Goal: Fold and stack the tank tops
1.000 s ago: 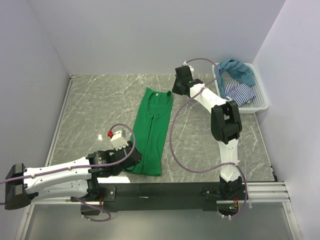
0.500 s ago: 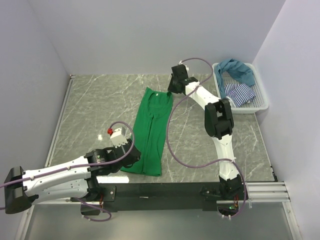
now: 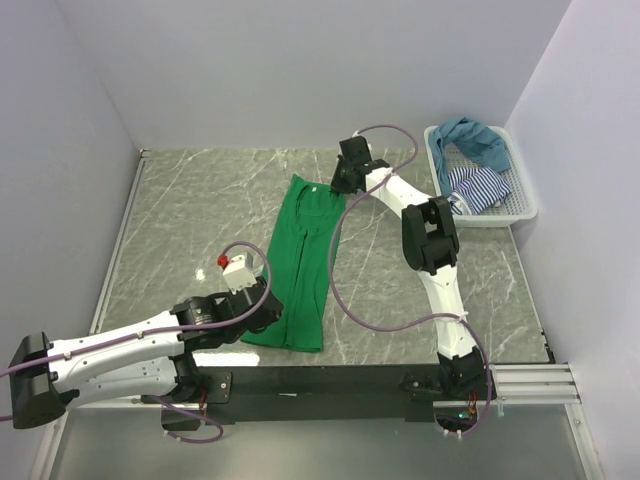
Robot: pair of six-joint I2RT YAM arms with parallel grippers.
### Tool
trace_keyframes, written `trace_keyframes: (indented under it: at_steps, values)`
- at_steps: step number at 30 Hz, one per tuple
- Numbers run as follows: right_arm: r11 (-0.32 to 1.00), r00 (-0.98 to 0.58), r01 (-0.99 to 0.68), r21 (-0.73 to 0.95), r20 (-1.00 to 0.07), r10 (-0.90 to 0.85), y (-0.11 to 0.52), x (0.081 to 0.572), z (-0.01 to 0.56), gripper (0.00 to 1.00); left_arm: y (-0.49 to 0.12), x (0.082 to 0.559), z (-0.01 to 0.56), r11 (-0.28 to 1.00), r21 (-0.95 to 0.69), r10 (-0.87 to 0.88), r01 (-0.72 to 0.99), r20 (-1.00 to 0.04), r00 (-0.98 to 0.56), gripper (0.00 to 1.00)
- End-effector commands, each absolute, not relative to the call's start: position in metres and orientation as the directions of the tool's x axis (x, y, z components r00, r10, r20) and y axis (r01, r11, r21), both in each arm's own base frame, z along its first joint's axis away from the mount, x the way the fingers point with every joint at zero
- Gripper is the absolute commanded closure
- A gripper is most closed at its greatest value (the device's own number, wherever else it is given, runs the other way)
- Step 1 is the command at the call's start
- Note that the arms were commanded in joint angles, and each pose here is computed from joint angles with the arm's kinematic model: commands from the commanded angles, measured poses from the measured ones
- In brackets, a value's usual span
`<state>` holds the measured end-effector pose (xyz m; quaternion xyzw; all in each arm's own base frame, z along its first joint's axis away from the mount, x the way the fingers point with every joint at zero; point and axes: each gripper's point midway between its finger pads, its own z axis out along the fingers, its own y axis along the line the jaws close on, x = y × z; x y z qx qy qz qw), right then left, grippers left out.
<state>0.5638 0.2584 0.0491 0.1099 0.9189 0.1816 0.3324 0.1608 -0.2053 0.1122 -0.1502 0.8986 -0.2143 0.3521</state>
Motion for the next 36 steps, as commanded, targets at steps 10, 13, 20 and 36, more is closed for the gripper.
trace_keyframes:
  at_steps: [10,13,20,36]
  values:
    - [0.88,-0.751,0.119,0.459,-0.538,0.382,0.261,0.586,0.04,0.91,-0.219,0.168,0.123,0.849,-0.52,-0.422,-0.089,-0.568,-0.706,0.6]
    - [0.881,-0.742,0.152,0.448,-0.537,0.401,0.249,0.59,0.041,0.91,-0.221,0.17,0.122,0.847,-0.525,-0.424,-0.087,-0.567,-0.707,0.6]
    - [0.855,-0.73,0.121,0.504,-0.538,0.421,0.237,0.611,0.053,0.87,-0.233,0.186,0.125,0.837,-0.542,-0.426,-0.071,-0.566,-0.706,0.58]
    - [0.846,-0.637,0.074,0.527,-0.628,0.447,0.203,0.571,0.155,0.56,-0.156,0.228,0.097,0.86,-0.392,-0.509,-0.328,-0.605,-0.612,0.51]
